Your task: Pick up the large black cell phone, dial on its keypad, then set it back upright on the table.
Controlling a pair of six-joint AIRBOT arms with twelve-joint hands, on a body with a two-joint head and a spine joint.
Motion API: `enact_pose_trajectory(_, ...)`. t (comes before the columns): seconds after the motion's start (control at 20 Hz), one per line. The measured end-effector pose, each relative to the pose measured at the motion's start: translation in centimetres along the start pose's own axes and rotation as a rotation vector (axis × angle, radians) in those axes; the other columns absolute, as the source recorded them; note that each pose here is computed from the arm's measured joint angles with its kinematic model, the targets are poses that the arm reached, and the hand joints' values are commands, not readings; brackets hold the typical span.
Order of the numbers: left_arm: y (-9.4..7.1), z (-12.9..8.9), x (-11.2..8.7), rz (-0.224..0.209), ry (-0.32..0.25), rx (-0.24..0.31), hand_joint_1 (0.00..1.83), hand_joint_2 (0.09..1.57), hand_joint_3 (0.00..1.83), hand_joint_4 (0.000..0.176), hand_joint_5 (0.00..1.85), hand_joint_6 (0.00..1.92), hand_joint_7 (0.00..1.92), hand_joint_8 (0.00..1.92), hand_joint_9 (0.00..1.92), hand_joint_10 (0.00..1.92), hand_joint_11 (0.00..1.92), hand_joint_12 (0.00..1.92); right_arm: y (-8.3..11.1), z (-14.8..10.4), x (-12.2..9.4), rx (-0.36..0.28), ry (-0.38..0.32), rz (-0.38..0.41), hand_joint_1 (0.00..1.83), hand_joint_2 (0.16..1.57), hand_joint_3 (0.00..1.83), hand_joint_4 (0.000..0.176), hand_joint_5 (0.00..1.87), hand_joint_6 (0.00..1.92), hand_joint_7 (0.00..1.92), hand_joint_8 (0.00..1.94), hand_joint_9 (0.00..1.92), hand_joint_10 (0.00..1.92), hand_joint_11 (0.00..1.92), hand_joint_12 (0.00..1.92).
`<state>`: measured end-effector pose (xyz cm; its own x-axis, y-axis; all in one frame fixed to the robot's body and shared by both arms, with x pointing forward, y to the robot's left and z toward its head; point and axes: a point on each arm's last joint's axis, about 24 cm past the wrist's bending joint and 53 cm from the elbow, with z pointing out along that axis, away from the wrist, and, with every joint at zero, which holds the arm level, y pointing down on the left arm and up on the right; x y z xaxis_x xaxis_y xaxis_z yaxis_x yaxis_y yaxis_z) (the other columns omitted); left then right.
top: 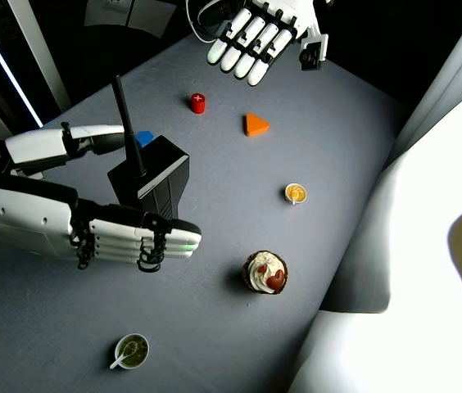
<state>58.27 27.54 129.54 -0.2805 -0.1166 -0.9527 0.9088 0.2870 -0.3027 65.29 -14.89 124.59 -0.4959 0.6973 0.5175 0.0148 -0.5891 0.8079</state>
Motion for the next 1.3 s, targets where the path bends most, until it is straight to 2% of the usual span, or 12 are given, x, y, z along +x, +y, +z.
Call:
enact_pose_trajectory(0.05,0.0,0.0,0.0,0.000,0.000,0.000,0.00,1.14,0.00,0.000,0.14,0.00,0.13,0.00,0.11,0.00,0.00,0.31,0.0,0.1,0.1,0.001,0.000,0.002,1.06,0.99,0.00,0.000,0.00,0.00,0.00,0.00,0.00,0.00,0.00,0.32)
enact_pose_trajectory(0.1,0.0,0.0,0.0,0.000,0.000,0.000,0.03,1.14,0.00,0.000,0.15,0.00,0.15,0.00,0.12,0.00,0.00,0.34,0.2,0.1,0.1,-0.001,0.003,0.000,1.07,1.00,0.00,0.000,0.00,0.00,0.00,0.00,0.00,0.00,0.00,0.42)
enact_pose_trajectory(0.25,0.0,0.0,0.0,0.000,0.000,0.000,0.01,1.14,0.00,0.000,0.13,0.00,0.13,0.00,0.10,0.00,0.00,0.32,0.2,0.1,0.1,-0.002,0.005,-0.004,1.11,1.05,0.02,0.000,0.03,0.01,0.00,0.00,0.02,0.00,0.00,0.41)
enact_pose_trajectory(0.45,0.0,0.0,0.0,0.000,0.000,0.000,0.03,1.14,0.00,0.000,0.16,0.00,0.15,0.00,0.13,0.00,0.00,0.39,0.4,-0.1,0.2,-0.002,0.004,-0.006,1.31,1.08,0.01,0.000,0.03,0.00,0.00,0.00,0.01,0.00,0.00,0.37)
enact_pose_trajectory(0.65,0.0,0.0,0.0,0.000,0.000,0.000,0.04,1.14,0.00,0.000,0.15,0.00,0.15,0.00,0.14,0.00,0.00,0.42,-1.1,-1.2,-1.0,0.036,-0.022,-0.016,1.35,1.09,0.00,0.000,0.07,0.01,0.04,0.01,0.06,0.01,0.00,0.51)
enact_pose_trajectory(0.75,0.0,0.0,0.0,0.000,0.000,0.000,0.01,1.15,0.00,0.000,0.15,0.00,0.15,0.00,0.13,0.00,0.00,0.44,-1.1,-1.3,-1.3,0.032,-0.033,-0.010,1.35,1.12,0.01,0.000,0.11,0.02,0.08,0.01,0.10,0.01,0.00,0.59)
enact_pose_trajectory(0.85,0.0,0.0,0.0,0.000,0.000,0.000,0.02,1.15,0.00,0.000,0.16,0.00,0.16,0.00,0.14,0.00,0.00,0.48,-1.0,-1.3,-1.2,0.016,-0.033,0.000,1.32,1.14,0.01,0.000,0.20,0.02,0.13,0.01,0.15,0.01,0.00,0.49)
enact_pose_trajectory(0.9,0.0,0.0,0.0,0.000,0.000,0.000,0.01,1.16,0.00,0.000,0.13,0.00,0.13,0.00,0.11,0.00,0.00,0.41,-1.1,-1.3,-1.1,0.016,-0.032,0.002,1.33,1.13,0.01,0.000,0.21,0.02,0.16,0.01,0.17,0.01,0.00,0.57)
enact_pose_trajectory(1.0,0.0,0.0,0.0,0.000,0.000,0.000,0.03,1.15,0.00,0.000,0.14,0.00,0.14,0.00,0.12,0.00,0.00,0.39,-1.4,-1.3,-1.0,0.019,-0.027,0.005,1.33,1.13,0.00,0.000,0.22,0.01,0.19,0.01,0.21,0.01,0.00,0.66)
enact_pose_trajectory(1.15,0.0,0.0,0.0,-0.001,0.000,0.000,0.02,1.16,0.00,0.000,0.15,0.00,0.15,0.00,0.13,0.00,0.00,0.40,-1.3,-1.2,-1.0,0.015,-0.028,0.004,1.31,1.13,0.00,0.000,0.20,0.00,0.19,0.00,0.21,0.00,0.00,0.68)
enact_pose_trajectory(1.2,0.0,0.0,0.0,-0.001,0.000,0.000,0.04,1.15,0.00,0.000,0.16,0.00,0.16,0.00,0.15,0.01,0.00,0.47,-1.3,-1.2,-1.1,0.015,-0.028,0.003,1.30,1.12,0.00,0.000,0.20,0.00,0.19,0.00,0.21,0.00,0.00,0.64)
enact_pose_trajectory(1.3,0.0,0.0,0.0,-0.001,0.000,0.000,0.02,1.15,0.00,0.000,0.15,0.00,0.16,0.00,0.14,0.00,0.00,0.41,-1.3,-1.2,-1.1,0.015,-0.029,0.003,1.30,1.14,0.01,0.000,0.19,0.00,0.18,0.00,0.19,0.00,0.00,0.59)
